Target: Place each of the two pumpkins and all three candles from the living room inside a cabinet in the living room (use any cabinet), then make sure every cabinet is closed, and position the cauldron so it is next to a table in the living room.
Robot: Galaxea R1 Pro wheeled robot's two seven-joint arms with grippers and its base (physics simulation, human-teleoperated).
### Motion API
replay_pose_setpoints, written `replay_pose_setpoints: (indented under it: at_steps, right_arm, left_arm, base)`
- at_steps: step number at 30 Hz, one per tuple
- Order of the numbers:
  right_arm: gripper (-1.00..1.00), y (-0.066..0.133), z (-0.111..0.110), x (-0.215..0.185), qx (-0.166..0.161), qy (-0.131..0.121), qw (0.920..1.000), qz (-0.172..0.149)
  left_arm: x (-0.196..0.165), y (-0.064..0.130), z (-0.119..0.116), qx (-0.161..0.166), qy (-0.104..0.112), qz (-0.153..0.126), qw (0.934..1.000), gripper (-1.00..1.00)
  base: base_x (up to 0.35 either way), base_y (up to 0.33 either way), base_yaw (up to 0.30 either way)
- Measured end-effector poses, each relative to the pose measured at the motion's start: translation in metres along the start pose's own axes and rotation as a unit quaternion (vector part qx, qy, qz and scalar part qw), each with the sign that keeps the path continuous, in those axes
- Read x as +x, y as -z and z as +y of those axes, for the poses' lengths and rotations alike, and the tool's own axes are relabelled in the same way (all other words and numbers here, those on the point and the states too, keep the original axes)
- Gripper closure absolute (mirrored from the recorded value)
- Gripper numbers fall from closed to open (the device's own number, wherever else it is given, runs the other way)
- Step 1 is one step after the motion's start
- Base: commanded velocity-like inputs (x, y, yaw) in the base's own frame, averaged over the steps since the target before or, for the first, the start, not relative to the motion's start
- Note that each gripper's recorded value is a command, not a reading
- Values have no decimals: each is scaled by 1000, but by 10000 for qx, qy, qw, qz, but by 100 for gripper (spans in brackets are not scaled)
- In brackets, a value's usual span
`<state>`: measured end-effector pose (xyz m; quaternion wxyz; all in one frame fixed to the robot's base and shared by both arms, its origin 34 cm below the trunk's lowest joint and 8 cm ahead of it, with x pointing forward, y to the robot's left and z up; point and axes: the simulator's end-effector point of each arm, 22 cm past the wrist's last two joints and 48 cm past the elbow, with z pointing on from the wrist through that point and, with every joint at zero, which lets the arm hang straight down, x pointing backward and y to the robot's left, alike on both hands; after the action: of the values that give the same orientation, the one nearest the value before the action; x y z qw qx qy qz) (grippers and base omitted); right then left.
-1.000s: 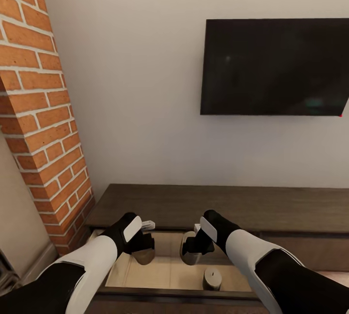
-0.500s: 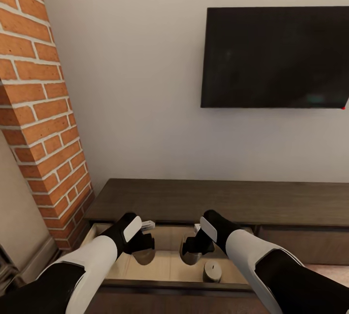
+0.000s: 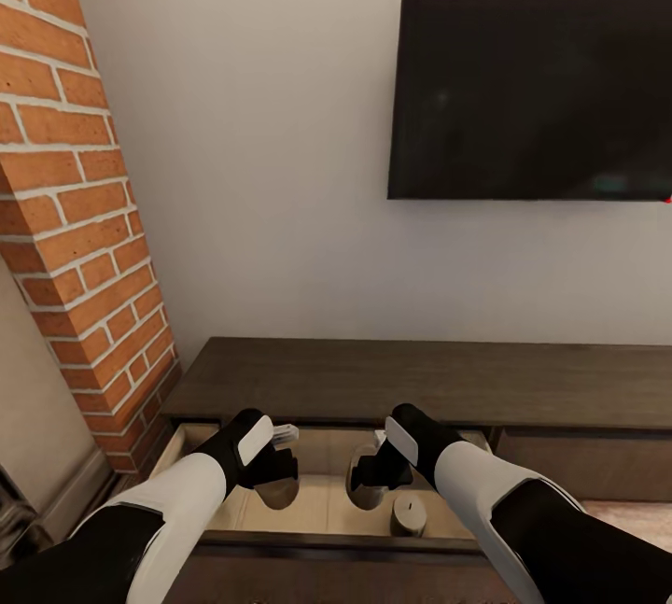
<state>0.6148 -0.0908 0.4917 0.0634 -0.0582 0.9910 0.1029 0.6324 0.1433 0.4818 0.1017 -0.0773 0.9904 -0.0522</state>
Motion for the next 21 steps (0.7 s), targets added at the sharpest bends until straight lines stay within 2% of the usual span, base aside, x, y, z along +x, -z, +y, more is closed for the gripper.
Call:
replay_pose_setpoints:
  at_steps: [12, 21]
  right_arm:
    - [100, -8, -1, 4, -8, -18, 10000, 86]
    - [100, -9, -2, 4, -8, -18, 10000, 95]
  left_arm:
    - [5, -9, 0, -8, 0, 92, 10000, 100]
    - [6, -9, -2, 1, -7, 103, 9999, 100]
  base:
    - [3, 0, 0]
    - [112, 0, 0]
